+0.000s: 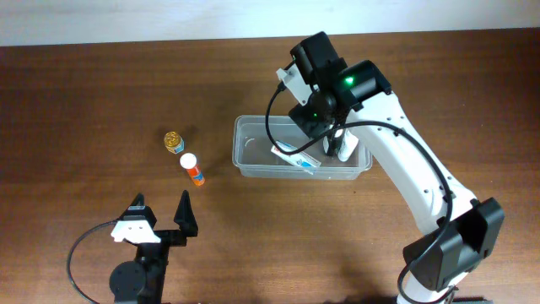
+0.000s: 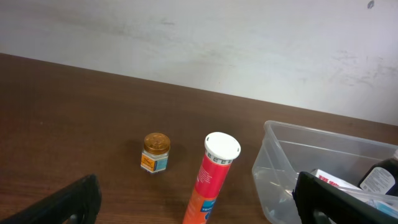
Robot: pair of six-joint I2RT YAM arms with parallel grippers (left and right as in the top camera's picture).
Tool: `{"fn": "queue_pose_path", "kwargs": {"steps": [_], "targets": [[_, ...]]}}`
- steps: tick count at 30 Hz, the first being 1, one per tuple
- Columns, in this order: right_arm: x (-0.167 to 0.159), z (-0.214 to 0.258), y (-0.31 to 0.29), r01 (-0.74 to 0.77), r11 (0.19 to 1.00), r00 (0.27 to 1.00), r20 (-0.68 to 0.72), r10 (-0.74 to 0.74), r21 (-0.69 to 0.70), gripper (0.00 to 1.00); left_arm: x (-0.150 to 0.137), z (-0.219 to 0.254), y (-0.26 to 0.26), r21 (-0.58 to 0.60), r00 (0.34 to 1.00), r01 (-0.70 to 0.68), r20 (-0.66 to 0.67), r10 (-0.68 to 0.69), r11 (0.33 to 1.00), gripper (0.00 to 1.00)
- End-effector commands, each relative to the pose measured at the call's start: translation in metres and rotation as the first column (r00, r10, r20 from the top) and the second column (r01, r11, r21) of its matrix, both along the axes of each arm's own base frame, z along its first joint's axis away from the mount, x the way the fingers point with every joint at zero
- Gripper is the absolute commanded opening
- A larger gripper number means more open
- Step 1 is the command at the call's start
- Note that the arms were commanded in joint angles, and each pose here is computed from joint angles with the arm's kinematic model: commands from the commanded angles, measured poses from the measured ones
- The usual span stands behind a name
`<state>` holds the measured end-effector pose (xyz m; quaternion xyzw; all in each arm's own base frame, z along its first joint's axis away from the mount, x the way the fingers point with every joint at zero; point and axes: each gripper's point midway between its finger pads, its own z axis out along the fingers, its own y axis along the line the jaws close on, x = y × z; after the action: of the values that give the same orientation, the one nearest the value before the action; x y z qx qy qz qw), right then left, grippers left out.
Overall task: Pack container
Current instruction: 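Lower the box into the container's middle and open the right gripper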
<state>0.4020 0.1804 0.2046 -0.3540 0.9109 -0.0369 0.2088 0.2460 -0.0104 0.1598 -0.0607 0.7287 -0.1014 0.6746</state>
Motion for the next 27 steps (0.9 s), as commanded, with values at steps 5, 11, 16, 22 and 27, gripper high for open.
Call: {"fn": "queue_pose_path", "kwargs": {"steps": [5, 11, 16, 22, 27], "targets": [[0.001, 0.002, 0.008, 0.027, 0.999, 1.000, -0.002, -0.027, 0.044, 0.98, 0.000, -0.001, -0.001, 0.015, 1.000, 0.008, 0.002, -0.008, 1.000, 0.99], [-0.026, 0.001, 0.046, -0.056, 0.967, 0.987, -0.132, 0.092, 0.250, 0.98, 0.000, -0.001, -0.001, 0.015, 1.000, 0.008, 0.003, -0.008, 1.000, 0.99], [-0.036, 0.000, 0.049, 0.025, 0.955, 0.978, -0.204, 0.037, 0.295, 1.00, 0.000, -0.001, -0.001, 0.015, 1.000, 0.008, 0.003, -0.008, 1.000, 1.00], [-0.036, 0.000, 0.049, 0.189, 0.928, 0.959, -0.265, -0.104, 0.320, 0.98, 0.000, -0.001, -0.001, 0.015, 1.000, 0.008, 0.003, -0.008, 1.000, 0.99], [-0.022, 0.005, 0.031, 0.303, 0.903, 0.942, -0.240, -0.236, 0.304, 0.98, 0.000, -0.001, -0.001, 0.015, 1.000, 0.008, 0.003, -0.008, 1.000, 0.99]]}}
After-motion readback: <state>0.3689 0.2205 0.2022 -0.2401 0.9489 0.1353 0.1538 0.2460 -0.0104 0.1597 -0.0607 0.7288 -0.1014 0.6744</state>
